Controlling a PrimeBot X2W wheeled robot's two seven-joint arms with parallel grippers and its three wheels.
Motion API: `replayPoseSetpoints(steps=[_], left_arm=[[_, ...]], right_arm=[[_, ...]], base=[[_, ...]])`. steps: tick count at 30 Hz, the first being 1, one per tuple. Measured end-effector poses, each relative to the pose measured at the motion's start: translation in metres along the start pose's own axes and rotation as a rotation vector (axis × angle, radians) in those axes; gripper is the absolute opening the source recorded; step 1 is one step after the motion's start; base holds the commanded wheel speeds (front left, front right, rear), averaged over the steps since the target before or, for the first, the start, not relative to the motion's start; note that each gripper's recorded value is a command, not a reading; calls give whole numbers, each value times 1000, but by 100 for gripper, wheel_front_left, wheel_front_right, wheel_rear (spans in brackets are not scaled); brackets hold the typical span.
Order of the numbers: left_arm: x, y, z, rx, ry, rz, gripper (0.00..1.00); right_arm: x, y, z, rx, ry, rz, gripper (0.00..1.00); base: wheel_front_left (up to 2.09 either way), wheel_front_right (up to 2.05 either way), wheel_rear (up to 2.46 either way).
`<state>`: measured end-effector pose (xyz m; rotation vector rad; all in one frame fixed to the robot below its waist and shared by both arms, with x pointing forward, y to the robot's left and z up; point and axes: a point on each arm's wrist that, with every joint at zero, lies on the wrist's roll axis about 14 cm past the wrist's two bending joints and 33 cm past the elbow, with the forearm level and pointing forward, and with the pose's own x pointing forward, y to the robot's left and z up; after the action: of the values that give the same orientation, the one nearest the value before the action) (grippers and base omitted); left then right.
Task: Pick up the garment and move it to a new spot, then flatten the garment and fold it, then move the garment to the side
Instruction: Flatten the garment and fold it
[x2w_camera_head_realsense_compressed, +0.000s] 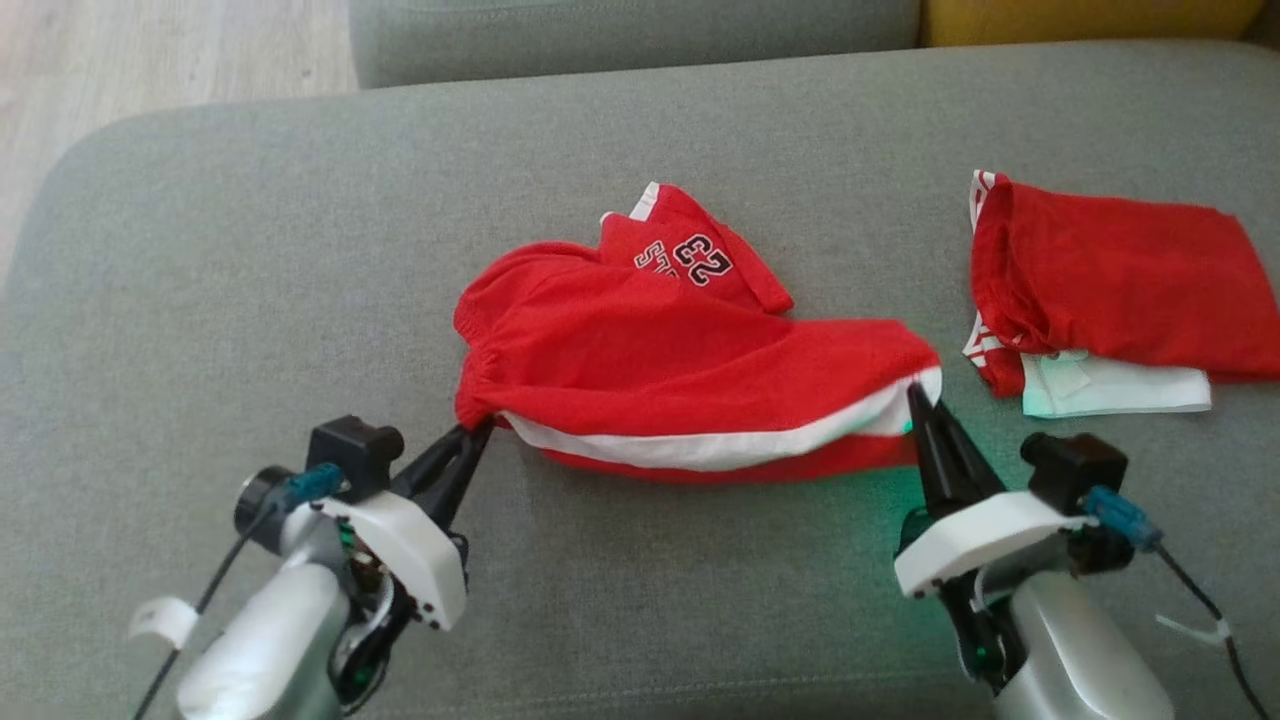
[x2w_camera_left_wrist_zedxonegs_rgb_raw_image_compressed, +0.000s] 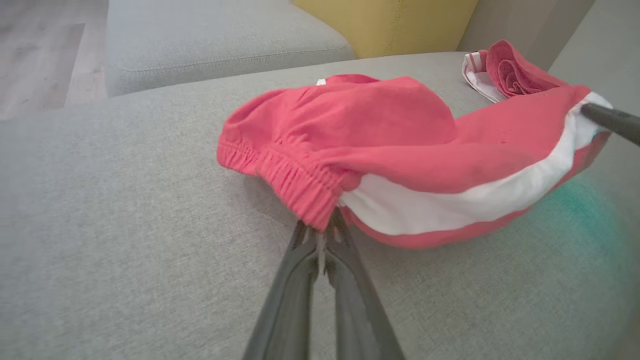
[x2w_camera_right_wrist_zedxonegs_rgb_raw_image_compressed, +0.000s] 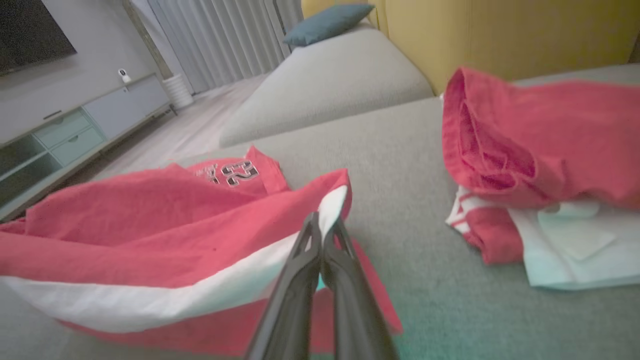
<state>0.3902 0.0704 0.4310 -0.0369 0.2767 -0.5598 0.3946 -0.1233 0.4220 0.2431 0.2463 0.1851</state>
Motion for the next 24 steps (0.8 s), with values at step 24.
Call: replayPoseSetpoints(steps=[24], left_arm=[[-40, 5, 159, 286, -204, -68, 0]], right_arm=[[-26, 62, 213, -179, -598, 180, 0]], base=[[0, 0, 0]])
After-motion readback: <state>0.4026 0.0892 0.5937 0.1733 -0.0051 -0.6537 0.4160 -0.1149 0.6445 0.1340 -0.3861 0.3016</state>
